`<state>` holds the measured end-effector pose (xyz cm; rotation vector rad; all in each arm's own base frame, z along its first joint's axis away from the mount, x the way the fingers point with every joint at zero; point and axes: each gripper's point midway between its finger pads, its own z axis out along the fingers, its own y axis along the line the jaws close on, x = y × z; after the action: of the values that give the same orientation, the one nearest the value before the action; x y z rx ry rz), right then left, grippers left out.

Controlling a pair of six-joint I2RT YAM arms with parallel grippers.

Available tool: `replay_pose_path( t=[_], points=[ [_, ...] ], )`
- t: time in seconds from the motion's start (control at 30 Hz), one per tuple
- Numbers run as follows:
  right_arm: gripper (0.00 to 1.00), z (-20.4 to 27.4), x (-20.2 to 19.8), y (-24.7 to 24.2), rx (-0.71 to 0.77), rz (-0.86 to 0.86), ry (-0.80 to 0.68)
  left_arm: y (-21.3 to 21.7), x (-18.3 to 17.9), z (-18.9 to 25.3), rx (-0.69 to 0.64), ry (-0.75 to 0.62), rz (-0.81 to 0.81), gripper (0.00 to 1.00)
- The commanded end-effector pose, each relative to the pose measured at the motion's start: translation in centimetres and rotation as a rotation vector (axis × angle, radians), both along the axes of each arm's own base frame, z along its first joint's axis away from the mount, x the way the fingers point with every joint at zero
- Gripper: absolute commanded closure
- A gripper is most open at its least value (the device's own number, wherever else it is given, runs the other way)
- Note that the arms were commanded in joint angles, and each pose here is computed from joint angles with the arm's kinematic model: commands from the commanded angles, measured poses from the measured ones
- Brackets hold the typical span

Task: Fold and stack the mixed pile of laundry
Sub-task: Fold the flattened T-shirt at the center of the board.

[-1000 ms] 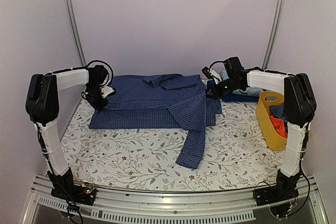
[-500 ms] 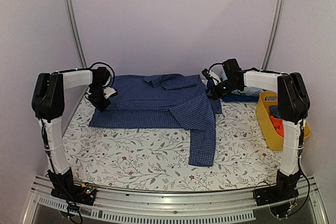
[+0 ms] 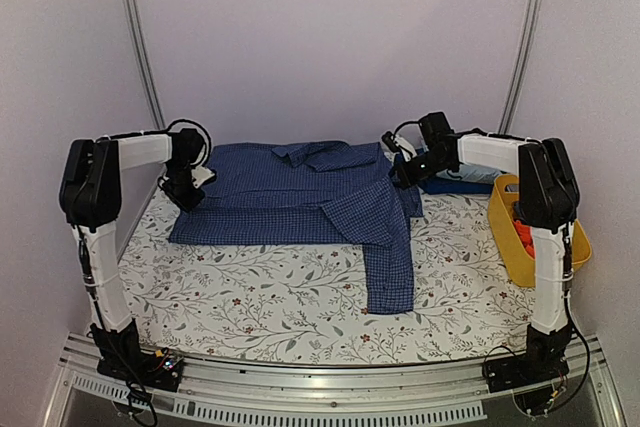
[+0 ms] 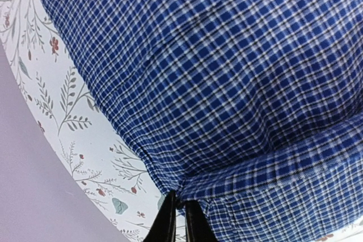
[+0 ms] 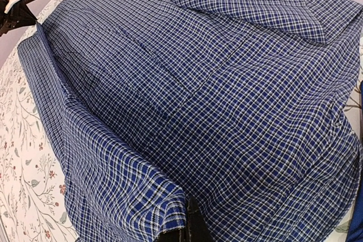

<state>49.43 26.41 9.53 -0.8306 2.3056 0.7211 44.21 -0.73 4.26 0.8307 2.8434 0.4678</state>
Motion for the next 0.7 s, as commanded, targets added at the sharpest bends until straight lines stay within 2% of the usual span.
replay_pose_path(
  t=[0.0, 0.13, 0.23, 0.3, 0.33, 0.37, 0.43, 0.57, 0.67],
  points=[
    [1.00, -0.5, 1.2, -0.1, 0.001, -0.026, 0.007, 1.6, 0.4, -0.3, 0.021, -0.012, 0.048, 0.93],
    [1.00, -0.9, 1.5, 0.0, 0.000, -0.032, 0.018, 1.5, 1.0, -0.3, 0.017, -0.024, 0.057, 0.92],
    [0.98, -1.3, 1.6, -0.2, -0.013, -0.042, 0.024, 1.8, 1.1, -0.4, 0.029, -0.029, 0.068, 0.84],
    [0.88, -1.5, 1.8, -0.4, -0.023, -0.051, 0.027, 2.2, 1.3, -0.2, 0.049, -0.048, 0.091, 0.73],
    [0.77, -1.4, 1.8, -0.4, -0.027, -0.055, 0.028, 2.5, 1.5, 0.1, 0.064, -0.064, 0.111, 0.63],
    [0.67, -1.3, 1.9, -0.5, -0.028, -0.063, 0.031, 3.0, 1.7, 0.4, 0.080, -0.082, 0.135, 0.58],
    [0.56, -0.8, 2.1, -0.7, -0.034, -0.085, 0.037, 3.5, 2.5, 1.9, 0.078, -0.145, 0.190, 0.48],
    [0.46, 0.6, 2.0, -2.3, -0.025, -0.152, 0.076, 4.4, 4.2, 5.7, 0.017, -0.270, 0.327, 0.32],
    [0.43, 0.9, 1.2, -4.8, 0.008, -0.229, 0.148, 4.6, 5.4, 9.4, -0.123, -0.395, 0.436, 0.18]
  ],
)
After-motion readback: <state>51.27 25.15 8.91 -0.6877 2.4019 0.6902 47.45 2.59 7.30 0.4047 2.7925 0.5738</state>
